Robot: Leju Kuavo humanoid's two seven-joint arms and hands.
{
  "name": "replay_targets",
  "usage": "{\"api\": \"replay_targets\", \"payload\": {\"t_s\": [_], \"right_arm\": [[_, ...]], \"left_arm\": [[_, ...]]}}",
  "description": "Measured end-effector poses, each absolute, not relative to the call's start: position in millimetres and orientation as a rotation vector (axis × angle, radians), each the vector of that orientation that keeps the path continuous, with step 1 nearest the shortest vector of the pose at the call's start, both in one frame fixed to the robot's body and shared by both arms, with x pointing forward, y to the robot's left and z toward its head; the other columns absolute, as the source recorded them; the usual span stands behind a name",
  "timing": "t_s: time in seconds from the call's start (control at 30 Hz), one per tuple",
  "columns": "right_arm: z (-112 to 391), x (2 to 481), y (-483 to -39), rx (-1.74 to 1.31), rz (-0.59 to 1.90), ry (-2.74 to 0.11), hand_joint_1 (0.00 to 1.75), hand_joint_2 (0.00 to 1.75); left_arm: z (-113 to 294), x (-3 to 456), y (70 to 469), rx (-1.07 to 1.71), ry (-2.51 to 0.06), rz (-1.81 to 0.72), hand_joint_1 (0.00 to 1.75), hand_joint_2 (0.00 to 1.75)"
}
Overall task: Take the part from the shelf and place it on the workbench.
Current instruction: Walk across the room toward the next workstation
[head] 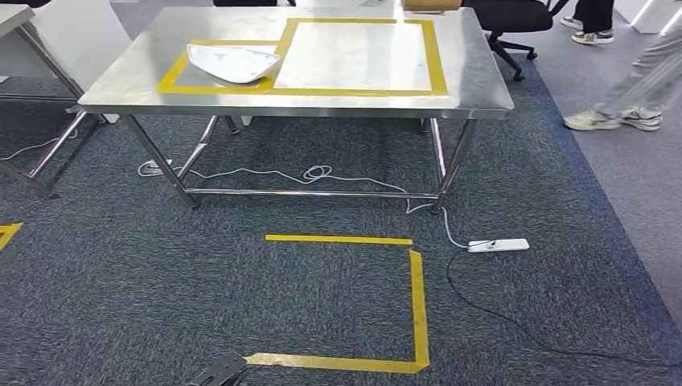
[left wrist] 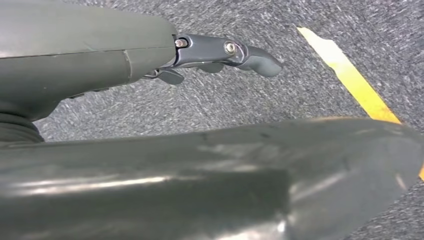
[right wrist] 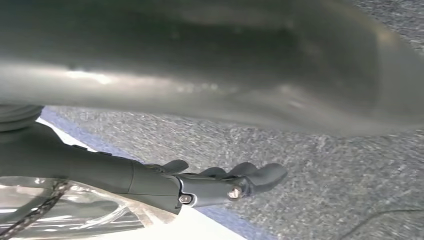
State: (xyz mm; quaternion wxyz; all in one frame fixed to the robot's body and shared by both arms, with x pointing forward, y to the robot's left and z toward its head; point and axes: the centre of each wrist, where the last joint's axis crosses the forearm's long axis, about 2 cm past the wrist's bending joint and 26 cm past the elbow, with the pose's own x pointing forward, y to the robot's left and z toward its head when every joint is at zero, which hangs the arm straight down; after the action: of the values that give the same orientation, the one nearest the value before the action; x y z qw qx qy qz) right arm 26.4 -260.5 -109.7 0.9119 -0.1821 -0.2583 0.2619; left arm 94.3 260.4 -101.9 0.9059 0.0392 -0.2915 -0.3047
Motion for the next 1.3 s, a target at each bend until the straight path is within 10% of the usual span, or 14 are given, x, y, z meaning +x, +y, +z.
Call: {"api": "replay_targets", "payload": {"t_s": [1.3], "right_arm": [[-110.0,25.0,-262.1,-0.376,0.549,-0.531,0.00,0.00]], "left_arm": [[-102.4,92.1,261.0,0.082,-0.600,-0.630,0.00,0.00]]}}
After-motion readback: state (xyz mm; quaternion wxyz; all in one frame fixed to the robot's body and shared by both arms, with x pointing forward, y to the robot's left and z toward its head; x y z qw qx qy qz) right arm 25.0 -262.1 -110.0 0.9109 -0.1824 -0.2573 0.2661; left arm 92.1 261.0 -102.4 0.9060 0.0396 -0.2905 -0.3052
